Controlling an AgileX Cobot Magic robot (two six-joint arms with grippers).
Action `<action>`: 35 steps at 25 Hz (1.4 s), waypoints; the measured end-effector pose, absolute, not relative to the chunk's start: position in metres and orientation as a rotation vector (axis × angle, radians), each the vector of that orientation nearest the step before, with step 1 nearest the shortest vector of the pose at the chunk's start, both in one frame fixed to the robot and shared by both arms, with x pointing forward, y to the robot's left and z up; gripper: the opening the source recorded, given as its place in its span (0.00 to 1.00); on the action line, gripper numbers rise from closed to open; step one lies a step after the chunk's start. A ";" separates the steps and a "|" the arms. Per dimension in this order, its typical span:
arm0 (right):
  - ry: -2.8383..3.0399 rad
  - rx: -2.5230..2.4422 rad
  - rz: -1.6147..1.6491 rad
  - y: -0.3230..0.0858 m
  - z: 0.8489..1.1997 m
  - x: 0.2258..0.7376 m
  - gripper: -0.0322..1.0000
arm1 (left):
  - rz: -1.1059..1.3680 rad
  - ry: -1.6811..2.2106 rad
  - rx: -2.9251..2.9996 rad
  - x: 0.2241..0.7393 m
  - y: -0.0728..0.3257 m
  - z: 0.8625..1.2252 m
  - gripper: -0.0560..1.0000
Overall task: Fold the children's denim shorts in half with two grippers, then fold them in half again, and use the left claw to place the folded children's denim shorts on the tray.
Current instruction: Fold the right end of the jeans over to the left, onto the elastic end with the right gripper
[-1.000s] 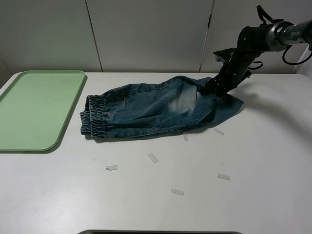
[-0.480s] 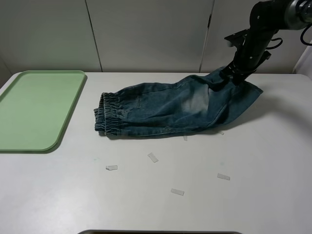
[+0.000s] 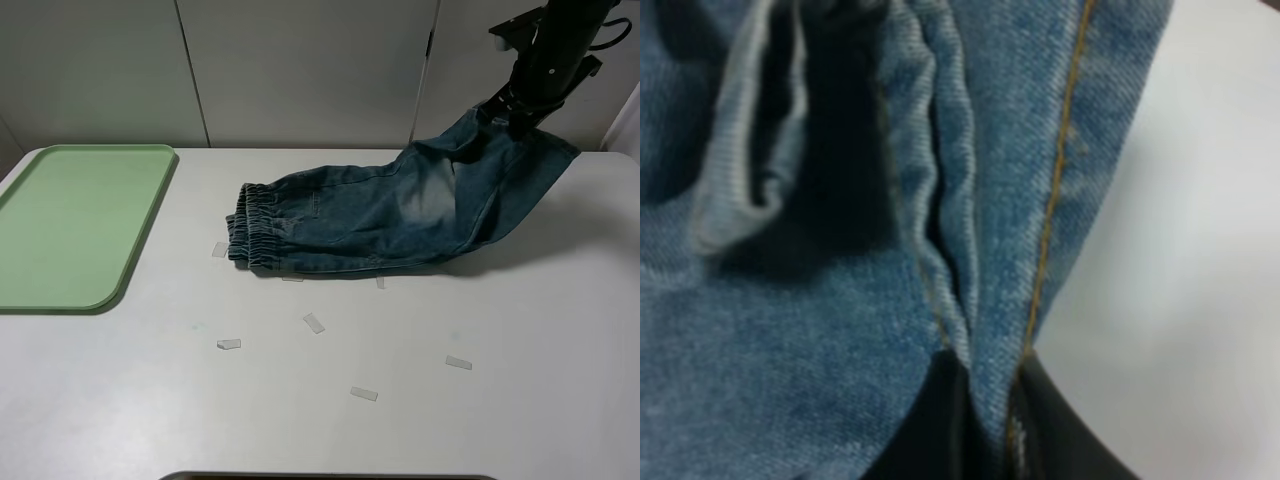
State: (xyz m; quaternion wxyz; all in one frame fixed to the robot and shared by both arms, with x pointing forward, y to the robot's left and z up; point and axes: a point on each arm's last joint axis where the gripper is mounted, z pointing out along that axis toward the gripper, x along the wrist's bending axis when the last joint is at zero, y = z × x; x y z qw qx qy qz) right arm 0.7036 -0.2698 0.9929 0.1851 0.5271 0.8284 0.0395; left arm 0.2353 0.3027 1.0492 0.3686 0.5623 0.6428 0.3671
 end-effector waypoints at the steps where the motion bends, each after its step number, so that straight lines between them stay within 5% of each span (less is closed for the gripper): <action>1: 2.327 1.485 0.111 -0.270 1.000 0.701 0.04 | 0.942 1.650 1.444 0.235 0.303 1.049 0.91; 22: 2.232 1.456 -0.008 -0.286 1.094 0.652 0.04 | 0.942 1.650 1.444 0.235 0.303 1.049 0.91; 35: 2.208 1.505 0.045 -0.284 1.101 0.648 0.04 | 0.942 1.650 1.444 0.235 0.303 1.049 0.91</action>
